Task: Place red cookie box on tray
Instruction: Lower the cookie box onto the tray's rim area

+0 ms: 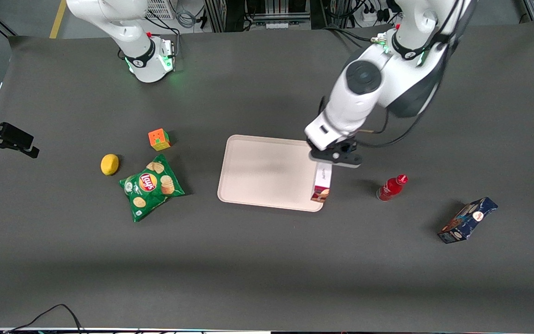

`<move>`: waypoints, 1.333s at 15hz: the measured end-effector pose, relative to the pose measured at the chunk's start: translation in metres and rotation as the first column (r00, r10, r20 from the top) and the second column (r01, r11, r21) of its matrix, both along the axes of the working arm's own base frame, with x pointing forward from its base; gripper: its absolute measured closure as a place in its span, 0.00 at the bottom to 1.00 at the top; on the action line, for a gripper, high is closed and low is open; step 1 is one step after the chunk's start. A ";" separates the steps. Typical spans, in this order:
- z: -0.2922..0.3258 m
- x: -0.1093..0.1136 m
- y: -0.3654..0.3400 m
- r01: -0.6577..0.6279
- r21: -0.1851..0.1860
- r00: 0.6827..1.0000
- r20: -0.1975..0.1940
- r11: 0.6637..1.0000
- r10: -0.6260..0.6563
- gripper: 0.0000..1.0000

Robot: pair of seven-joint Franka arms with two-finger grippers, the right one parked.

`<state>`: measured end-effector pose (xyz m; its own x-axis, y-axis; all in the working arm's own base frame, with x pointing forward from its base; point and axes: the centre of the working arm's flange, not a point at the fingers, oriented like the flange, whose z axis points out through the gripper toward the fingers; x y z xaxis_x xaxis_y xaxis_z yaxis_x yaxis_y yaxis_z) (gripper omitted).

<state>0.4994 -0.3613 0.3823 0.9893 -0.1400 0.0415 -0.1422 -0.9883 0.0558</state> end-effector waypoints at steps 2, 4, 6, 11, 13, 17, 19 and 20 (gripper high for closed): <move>-0.040 -0.001 -0.016 -0.004 0.014 1.000 0.000 1.000 0.004 0.72; -0.071 -0.001 -0.022 0.003 0.020 1.000 -0.012 1.000 -0.003 0.72; -0.092 0.000 -0.021 0.018 0.038 1.000 -0.017 0.999 -0.018 0.72; -0.119 0.001 -0.013 0.012 0.052 1.000 -0.015 0.999 -0.011 0.72; -0.125 -0.001 -0.013 -0.015 0.054 1.000 -0.025 0.998 0.016 0.72; -0.136 -0.007 -0.019 -0.059 0.057 0.997 -0.039 0.997 0.061 0.72; -0.142 -0.009 -0.023 -0.061 0.048 0.997 -0.041 0.997 0.063 0.72; -0.145 -0.011 -0.025 -0.060 0.045 0.997 -0.042 0.997 0.062 0.72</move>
<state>0.4887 -0.3861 0.2375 0.9968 -0.0800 -0.0068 -0.0799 -0.9967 0.0174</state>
